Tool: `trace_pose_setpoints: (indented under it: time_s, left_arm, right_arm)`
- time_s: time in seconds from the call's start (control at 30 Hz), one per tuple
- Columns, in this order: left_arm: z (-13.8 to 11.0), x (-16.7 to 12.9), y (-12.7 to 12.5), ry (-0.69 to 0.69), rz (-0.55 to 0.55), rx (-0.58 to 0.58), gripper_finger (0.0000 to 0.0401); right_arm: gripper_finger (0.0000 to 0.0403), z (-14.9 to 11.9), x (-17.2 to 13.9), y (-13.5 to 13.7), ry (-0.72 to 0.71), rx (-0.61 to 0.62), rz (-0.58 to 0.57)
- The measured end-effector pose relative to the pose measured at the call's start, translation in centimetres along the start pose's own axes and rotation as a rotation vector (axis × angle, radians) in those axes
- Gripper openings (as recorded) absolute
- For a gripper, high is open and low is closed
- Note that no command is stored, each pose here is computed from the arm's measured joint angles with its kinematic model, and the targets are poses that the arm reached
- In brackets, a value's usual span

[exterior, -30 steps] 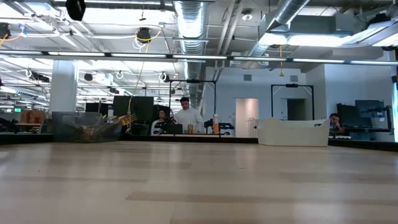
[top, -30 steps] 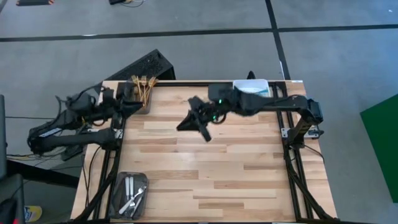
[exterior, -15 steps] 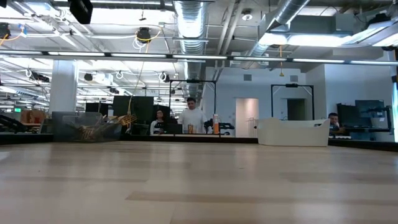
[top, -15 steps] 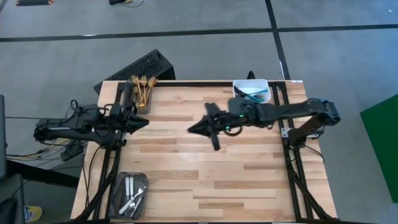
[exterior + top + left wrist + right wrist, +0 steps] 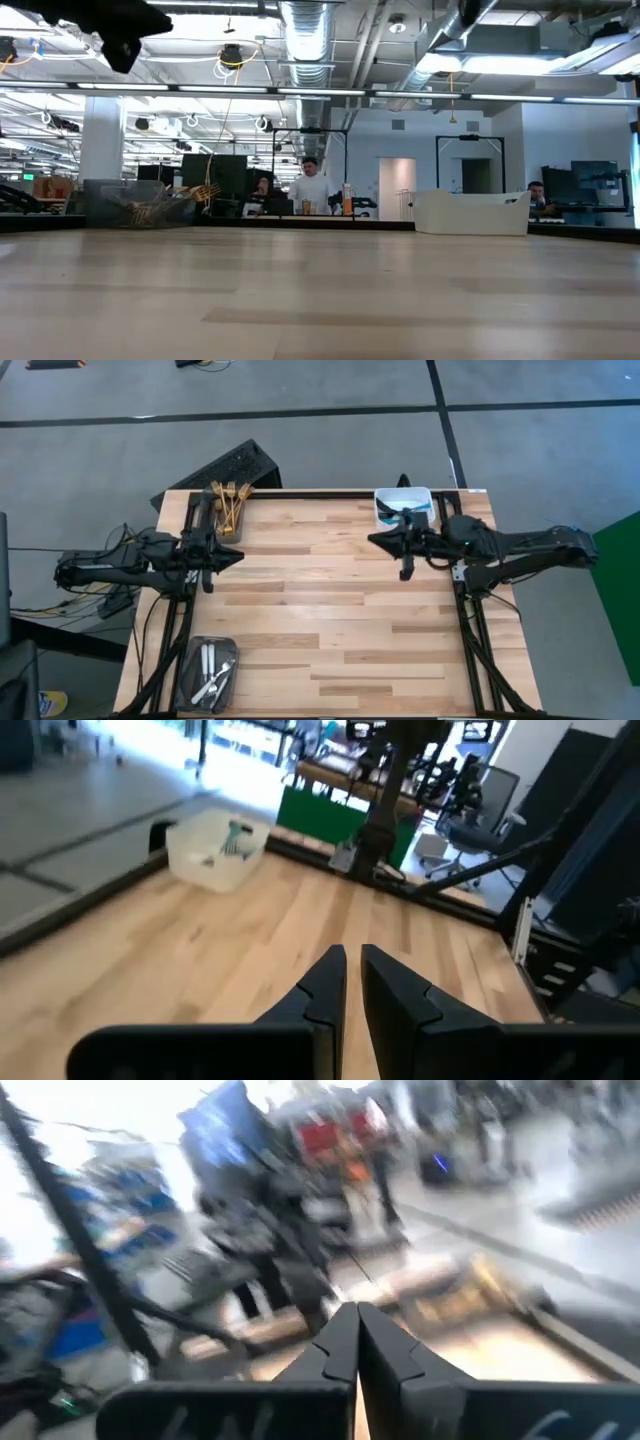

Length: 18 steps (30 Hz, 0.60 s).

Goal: Sort silverware by color (type)
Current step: Return to Home Position

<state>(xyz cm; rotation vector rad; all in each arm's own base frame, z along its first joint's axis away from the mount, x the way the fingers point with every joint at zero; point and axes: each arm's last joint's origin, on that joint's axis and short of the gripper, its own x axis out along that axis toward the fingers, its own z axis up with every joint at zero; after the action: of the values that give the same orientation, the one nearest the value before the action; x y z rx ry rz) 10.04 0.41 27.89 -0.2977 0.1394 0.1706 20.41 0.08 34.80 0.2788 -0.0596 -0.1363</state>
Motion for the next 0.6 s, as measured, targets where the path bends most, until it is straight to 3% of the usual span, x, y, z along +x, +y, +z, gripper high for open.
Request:
trace_pose_setpoints:
  time_s: [0.13, 0.33, 0.5, 0.6]
  left_arm:
    - [-0.4, 0.1, 0.1, 0.045, 0.010, -0.056, 0.0022]
    - [-0.9, 0.3, 0.1, 0.023, -0.045, 0.173, 0.0022]
    - [-2.0, 0.9, 0.4, -0.139, -0.068, 0.139, 0.0022]
    - [-3.5, 1.2, 1.1, -0.074, 0.029, 0.146, 0.0022]
  right_arm:
    - [0.0025, -1.2, -1.3, -1.0, 0.085, 0.067, -0.049]
    - [0.0010, -1.7, -2.8, 0.1, 0.068, -0.236, 0.134]
    - [0.0012, -3.5, -4.5, 0.4, 0.039, -0.304, 0.209]
    - [0.0012, -5.0, -5.5, 0.2, 0.010, -0.299, 0.244]
